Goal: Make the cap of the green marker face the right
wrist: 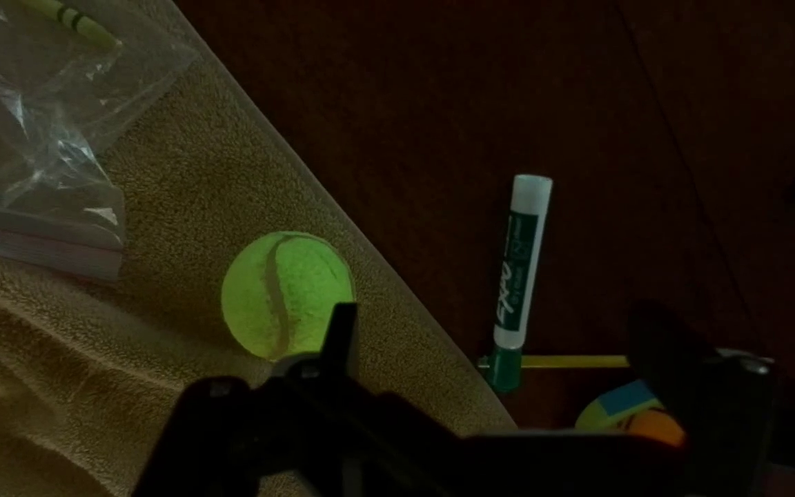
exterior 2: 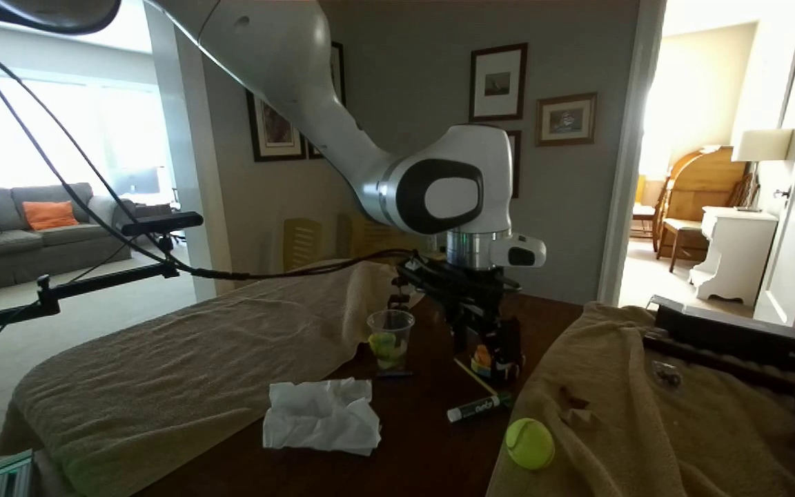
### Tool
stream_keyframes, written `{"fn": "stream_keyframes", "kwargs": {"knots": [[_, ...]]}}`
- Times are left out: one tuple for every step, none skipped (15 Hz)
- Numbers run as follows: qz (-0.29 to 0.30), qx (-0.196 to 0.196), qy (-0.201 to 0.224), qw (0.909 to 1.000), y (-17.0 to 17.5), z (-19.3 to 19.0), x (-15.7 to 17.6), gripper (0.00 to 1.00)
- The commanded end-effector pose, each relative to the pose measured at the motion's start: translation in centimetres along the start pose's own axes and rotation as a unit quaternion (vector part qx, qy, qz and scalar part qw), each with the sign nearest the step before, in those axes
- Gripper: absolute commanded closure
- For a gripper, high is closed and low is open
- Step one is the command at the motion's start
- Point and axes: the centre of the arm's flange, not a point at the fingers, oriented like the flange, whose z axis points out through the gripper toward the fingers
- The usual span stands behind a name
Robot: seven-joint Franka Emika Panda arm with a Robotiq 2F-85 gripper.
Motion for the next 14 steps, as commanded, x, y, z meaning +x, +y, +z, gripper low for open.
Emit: {"fn": "stream_keyframes", "kwargs": {"knots": [[0.000, 0.000, 0.000, 1.0000, 0.0, 0.0, 0.0, 0.00], [0.000, 0.000, 0.000, 1.0000, 0.0, 0.0, 0.0, 0.00], [0.007, -0.005, 0.000, 1.0000, 0.4, 0.3, 0.4, 0.00], [0.012, -0.005, -0.003, 0.9999, 0.7, 1.1, 0.5, 0.00], [0.015, -0.003, -0.005, 0.9999, 0.9, 1.8, 0.5, 0.00], [0.018, -0.001, -0.008, 0.9998, 1.0, 2.4, 0.5, 0.00], [0.019, 0.000, -0.011, 0.9998, 1.0, 3.1, 0.5, 0.00], [0.019, 0.005, -0.017, 0.9997, 0.9, 3.7, 0.4, 0.00], [0.021, 0.008, -0.020, 0.9995, 0.6, 4.3, 0.3, 0.00], [0.023, 0.009, -0.021, 0.9995, 0.4, 4.8, 0.2, 0.00], [0.023, 0.010, -0.018, 0.9995, -0.1, 5.4, 0.2, 0.00], [0.022, 0.013, -0.014, 0.9996, -0.5, 5.8, 0.2, 0.00], [0.018, 0.014, -0.005, 0.9997, -1.0, 6.1, 0.3, 0.00], [0.014, 0.014, 0.001, 0.9998, -1.4, 6.4, 0.4, 0.00]]}}
